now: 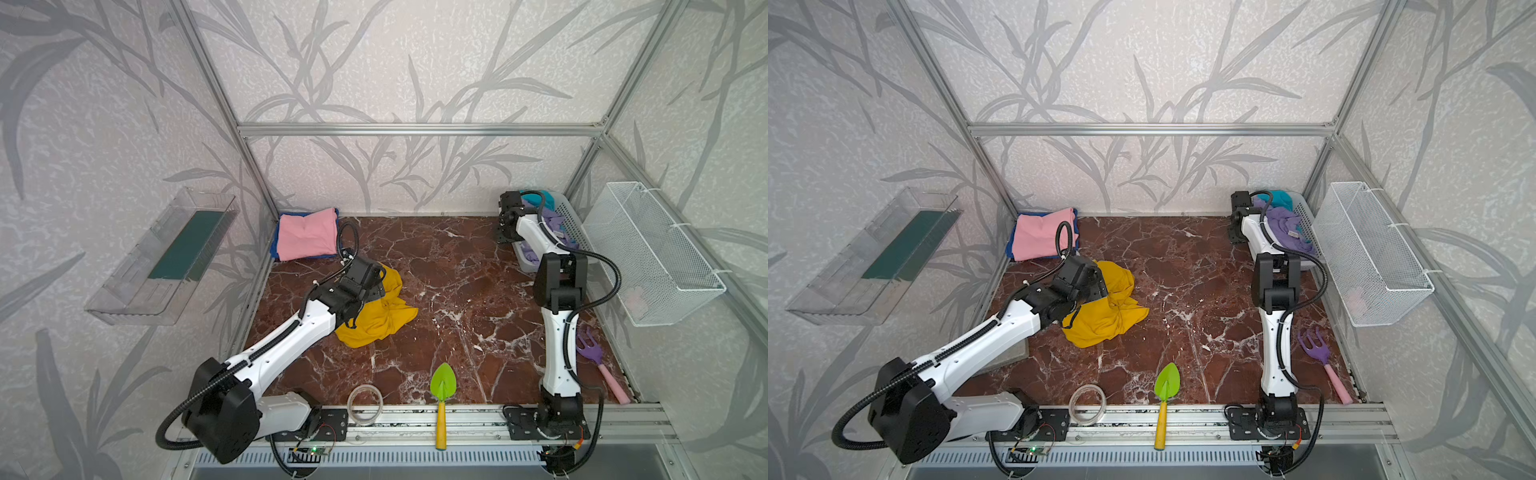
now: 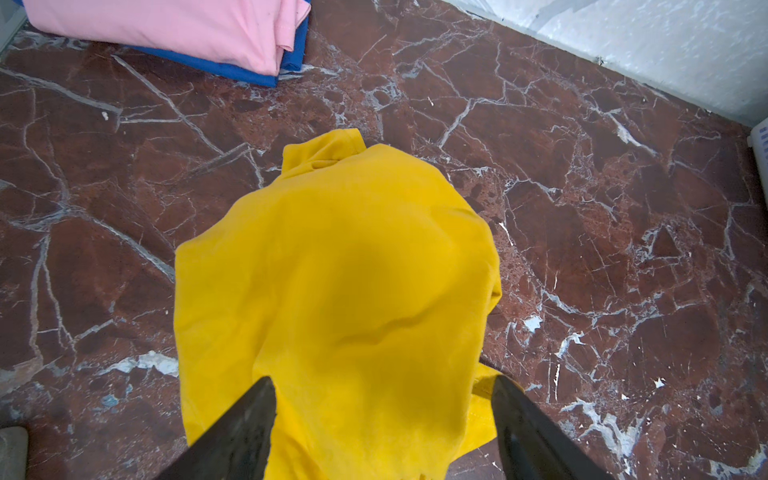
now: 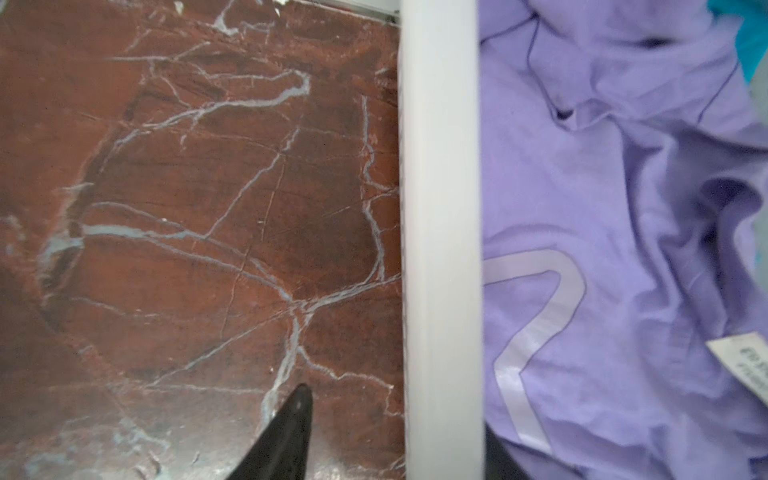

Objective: Fold and stack the t-shirts

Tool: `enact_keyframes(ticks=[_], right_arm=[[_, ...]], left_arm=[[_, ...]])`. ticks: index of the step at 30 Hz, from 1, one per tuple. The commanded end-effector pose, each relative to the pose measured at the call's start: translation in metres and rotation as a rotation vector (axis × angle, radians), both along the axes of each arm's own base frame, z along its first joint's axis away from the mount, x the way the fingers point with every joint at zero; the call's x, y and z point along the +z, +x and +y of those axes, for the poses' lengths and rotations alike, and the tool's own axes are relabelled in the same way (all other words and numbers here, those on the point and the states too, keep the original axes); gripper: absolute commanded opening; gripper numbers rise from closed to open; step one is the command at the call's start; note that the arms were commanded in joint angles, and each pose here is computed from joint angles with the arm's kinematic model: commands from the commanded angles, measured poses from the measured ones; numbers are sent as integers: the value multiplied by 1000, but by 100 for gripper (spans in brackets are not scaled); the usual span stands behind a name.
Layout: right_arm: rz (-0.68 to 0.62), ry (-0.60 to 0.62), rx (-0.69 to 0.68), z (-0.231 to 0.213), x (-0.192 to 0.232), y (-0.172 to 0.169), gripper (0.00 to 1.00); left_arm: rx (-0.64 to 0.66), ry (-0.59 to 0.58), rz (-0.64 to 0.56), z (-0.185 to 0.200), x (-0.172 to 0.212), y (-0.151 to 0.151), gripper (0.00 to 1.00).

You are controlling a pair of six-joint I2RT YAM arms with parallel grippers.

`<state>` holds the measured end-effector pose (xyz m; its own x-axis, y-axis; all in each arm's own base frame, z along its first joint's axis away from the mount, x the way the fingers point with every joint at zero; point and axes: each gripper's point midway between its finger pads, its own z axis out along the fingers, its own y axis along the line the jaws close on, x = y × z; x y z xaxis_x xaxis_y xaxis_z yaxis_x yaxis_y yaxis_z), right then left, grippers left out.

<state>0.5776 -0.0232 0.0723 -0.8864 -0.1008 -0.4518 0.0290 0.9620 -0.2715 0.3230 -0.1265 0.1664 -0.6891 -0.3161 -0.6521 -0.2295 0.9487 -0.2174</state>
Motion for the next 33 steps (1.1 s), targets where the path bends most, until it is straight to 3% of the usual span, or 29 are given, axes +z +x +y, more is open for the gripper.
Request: enact_keyframes(ticks=[1, 6, 8, 9, 10, 13, 19, 22, 25, 26, 27, 29, 33], right_arm=[[-39, 31, -51, 2, 25, -26, 62], [-135, 75, -34, 30, 59, -73, 69], [-145, 89, -23, 46, 66, -96, 70], [-150, 94, -11, 55, 71, -107, 71], [-155, 99, -1, 65, 76, -117, 71], [-185, 137, 53, 102, 99, -152, 72], [-218, 342, 194, 183, 120, -217, 73], [-189, 401, 222, 202, 117, -240, 73], [-126, 455, 257, 219, 102, -261, 71], [-110, 461, 264, 223, 97, -267, 71], [-91, 465, 274, 227, 91, -275, 71], [-77, 485, 279, 232, 84, -284, 71], [-90, 547, 284, 239, 91, -287, 72]], left_arm=[[-18, -12, -12, -4, 9, 5, 82], [-65, -16, -22, -11, 14, 7, 84], [-106, -13, -14, -18, 14, 10, 89], [-125, -7, 0, -22, 13, 12, 99], [-136, 3, 15, -24, 10, 14, 99], [-146, 57, 96, -27, -10, 18, 99], [-158, 147, 312, -32, -66, 20, 97], [-175, 120, 352, -41, -87, 20, 80], [-187, 86, 369, -47, -96, 18, 35], [-196, 65, 371, -51, -94, 18, 14], [-216, 39, 366, -58, -89, 19, 7], [-259, -14, 336, -71, -68, 24, 0], [-332, -127, 188, -97, 18, 44, 0]])
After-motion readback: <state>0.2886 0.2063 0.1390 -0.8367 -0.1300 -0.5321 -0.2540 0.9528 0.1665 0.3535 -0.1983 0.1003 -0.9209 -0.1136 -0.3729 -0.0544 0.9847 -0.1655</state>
